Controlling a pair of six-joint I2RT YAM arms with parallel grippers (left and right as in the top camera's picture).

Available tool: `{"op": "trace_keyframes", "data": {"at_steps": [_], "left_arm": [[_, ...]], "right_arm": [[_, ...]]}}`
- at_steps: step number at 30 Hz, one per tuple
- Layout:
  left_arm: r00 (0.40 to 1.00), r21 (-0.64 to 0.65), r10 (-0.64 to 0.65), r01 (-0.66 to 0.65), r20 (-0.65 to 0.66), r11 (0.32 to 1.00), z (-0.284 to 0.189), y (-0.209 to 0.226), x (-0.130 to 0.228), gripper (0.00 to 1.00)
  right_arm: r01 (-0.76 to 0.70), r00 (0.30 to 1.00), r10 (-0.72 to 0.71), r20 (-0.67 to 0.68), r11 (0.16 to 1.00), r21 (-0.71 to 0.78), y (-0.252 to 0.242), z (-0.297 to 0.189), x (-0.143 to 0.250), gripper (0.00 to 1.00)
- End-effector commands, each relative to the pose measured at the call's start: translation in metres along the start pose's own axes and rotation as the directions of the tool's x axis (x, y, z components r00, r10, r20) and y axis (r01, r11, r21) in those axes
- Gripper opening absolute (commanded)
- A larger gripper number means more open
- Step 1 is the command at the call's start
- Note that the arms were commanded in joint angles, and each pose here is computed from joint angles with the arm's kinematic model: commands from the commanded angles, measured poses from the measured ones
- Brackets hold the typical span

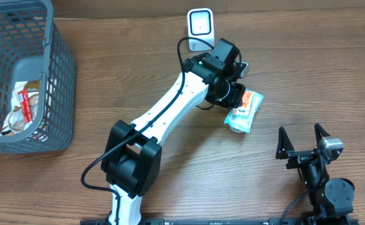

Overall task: Scan the item barcode
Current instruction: 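Lower the packs onto the table and open the left gripper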

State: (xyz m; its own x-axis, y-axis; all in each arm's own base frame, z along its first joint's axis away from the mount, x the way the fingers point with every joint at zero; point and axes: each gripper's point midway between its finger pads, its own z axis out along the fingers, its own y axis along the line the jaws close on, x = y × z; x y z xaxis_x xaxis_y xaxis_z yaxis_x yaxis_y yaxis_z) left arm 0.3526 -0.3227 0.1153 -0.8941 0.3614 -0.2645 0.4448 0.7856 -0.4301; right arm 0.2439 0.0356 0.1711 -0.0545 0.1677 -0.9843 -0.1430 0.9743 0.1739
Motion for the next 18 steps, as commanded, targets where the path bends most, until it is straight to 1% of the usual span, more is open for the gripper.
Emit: {"op": "trace_keyframes", "data": {"at_steps": [1, 4, 8, 12, 15, 18], "left_arm": [[1.0, 0.023, 0.021, -0.021, -0.003, 1.0, 0.001, -0.004, 0.0, 0.04], [0.998, 0.017, 0.032, -0.032, 0.045, 0.999, -0.018, -0.005, -0.011, 0.04], [0.99, -0.035, 0.032, -0.027, 0.14, 0.999, -0.055, 0.004, -0.026, 0.04], [0.982, -0.094, 0.015, 0.003, 0.189, 0.996, -0.087, 0.018, -0.027, 0.04], [0.984, -0.191, -0.012, 0.046, 0.178, 0.98, -0.101, 0.038, -0.017, 0.04], [0.989, -0.351, -0.038, 0.086, 0.14, 0.932, -0.109, 0.068, -0.001, 0.04]], "right_arm": [[0.004, 1.0, -0.004, -0.001, 1.0, 0.01, -0.002, 0.001, 0.003, 1.0], [0.004, 1.0, -0.004, 0.0, 1.0, 0.01, -0.002, 0.0, 0.003, 1.0], [0.004, 1.0, -0.004, -0.001, 1.0, 0.01, -0.002, 0.001, 0.003, 1.0], [0.004, 1.0, -0.004, -0.001, 1.0, 0.01, -0.003, 0.001, 0.003, 1.0], [0.004, 1.0, -0.004, -0.001, 1.0, 0.01, -0.003, 0.001, 0.003, 1.0], [0.004, 1.0, -0.004, -0.001, 1.0, 0.01, -0.002, 0.001, 0.003, 1.0]]}}
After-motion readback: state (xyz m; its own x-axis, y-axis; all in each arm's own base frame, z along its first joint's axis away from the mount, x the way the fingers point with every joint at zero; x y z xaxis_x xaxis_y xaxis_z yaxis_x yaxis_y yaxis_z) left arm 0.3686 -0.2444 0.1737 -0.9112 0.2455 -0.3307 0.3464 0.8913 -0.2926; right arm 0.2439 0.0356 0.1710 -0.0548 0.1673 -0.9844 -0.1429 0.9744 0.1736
